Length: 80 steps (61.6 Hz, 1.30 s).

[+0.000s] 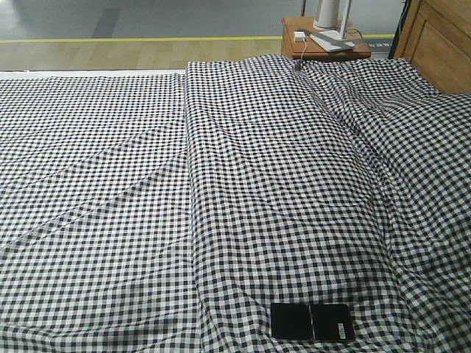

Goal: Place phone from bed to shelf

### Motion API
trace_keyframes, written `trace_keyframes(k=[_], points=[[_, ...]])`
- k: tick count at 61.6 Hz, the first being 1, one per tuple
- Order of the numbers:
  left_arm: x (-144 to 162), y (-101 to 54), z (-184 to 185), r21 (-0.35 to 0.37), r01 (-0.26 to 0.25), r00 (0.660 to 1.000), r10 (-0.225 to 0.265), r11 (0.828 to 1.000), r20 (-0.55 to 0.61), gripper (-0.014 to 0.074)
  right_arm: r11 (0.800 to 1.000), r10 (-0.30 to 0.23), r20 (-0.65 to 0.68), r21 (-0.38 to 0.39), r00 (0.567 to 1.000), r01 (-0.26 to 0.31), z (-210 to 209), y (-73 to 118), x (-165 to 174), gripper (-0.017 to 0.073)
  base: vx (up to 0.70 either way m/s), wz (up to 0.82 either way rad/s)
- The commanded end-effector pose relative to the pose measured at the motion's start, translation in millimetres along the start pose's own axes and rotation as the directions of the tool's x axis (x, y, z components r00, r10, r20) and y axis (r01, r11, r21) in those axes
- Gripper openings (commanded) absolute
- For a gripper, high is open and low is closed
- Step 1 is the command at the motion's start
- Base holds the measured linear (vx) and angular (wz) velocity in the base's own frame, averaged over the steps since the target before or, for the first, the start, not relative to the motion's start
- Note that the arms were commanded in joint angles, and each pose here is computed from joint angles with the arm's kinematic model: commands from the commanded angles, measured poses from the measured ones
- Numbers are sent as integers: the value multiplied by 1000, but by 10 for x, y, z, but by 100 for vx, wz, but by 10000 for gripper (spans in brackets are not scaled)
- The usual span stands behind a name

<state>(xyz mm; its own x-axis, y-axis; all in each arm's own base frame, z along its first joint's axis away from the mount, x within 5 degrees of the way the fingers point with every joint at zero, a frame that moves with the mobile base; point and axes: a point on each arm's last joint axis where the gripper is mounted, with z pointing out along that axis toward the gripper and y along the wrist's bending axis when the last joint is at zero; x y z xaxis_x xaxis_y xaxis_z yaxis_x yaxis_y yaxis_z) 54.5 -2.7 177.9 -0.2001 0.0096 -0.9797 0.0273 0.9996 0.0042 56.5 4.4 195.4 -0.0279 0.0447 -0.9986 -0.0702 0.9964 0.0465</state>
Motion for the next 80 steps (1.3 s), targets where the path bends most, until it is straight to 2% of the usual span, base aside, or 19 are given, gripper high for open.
trace_keyframes(k=[1,80], points=[[-61,6,-5,-5,10,997,-10,1000,77,1,1000,-11,71,4,997,11,-1,-4,-47,-8,0,0],[-61,6,-5,-5,10,997,-10,1000,77,1,1000,-15,74,5,997,15,-1,-5,-49,-8,0,0]])
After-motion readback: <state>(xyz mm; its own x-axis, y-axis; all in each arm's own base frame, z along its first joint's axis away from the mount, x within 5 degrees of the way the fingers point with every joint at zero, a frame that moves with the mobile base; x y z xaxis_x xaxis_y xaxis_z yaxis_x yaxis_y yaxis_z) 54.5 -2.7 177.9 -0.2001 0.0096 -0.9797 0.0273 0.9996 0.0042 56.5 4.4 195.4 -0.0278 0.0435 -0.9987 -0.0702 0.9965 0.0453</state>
